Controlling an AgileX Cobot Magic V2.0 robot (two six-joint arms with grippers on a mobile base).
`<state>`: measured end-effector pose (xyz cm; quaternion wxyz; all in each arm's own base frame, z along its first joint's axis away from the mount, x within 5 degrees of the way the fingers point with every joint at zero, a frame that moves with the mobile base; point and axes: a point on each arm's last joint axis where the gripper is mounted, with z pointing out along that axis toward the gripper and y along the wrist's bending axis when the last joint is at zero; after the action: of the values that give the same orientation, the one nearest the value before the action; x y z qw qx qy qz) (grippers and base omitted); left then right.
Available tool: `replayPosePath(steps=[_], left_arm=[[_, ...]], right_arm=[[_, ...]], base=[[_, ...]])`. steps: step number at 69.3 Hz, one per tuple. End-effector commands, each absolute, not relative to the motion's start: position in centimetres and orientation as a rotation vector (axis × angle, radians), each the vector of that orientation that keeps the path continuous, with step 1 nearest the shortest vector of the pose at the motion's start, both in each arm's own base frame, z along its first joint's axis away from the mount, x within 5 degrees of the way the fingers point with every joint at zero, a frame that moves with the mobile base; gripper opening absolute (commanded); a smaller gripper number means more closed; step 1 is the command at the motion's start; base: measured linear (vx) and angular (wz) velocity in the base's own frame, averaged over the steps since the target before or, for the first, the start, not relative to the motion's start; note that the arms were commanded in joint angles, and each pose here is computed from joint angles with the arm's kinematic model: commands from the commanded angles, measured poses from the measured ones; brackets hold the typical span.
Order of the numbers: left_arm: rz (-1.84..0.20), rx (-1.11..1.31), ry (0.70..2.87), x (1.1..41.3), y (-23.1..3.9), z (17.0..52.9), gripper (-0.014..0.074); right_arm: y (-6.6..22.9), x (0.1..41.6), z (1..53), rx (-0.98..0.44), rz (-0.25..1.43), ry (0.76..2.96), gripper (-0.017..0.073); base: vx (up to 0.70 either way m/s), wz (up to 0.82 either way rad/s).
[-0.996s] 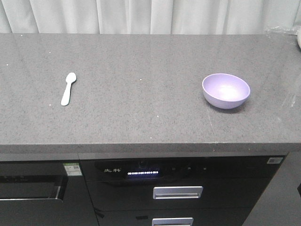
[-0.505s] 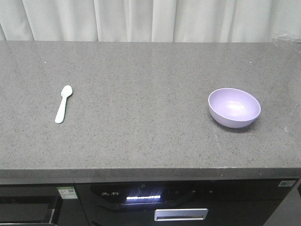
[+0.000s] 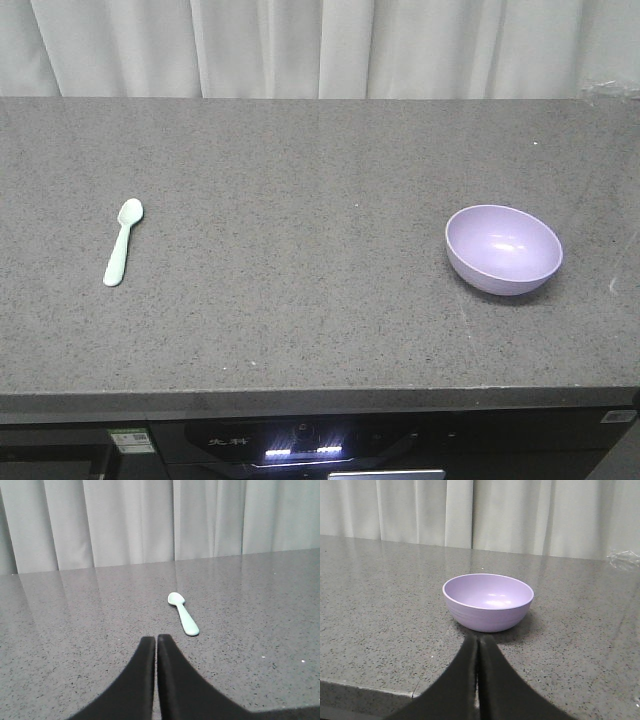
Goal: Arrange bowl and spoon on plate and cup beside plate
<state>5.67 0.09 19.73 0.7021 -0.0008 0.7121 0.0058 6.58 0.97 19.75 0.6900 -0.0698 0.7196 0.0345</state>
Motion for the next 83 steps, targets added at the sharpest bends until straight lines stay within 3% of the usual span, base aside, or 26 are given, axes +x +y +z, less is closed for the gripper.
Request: replayPosePath(steps=[1,83], left_arm=[[0.002,-0.001,1.491,5.5,0.02,20.72,-0.0006],[0.002,-0.001,1.491,5.5,0.02,20.72,-0.0006]], right_arm=[[0.96,6.74,20.14,-0.153,0.068,1.561,-0.0006],[0.96,6.74,20.14,-0.153,0.068,1.561,-0.0006]], base=[[0.02,-0.02],[0.02,-0.01]])
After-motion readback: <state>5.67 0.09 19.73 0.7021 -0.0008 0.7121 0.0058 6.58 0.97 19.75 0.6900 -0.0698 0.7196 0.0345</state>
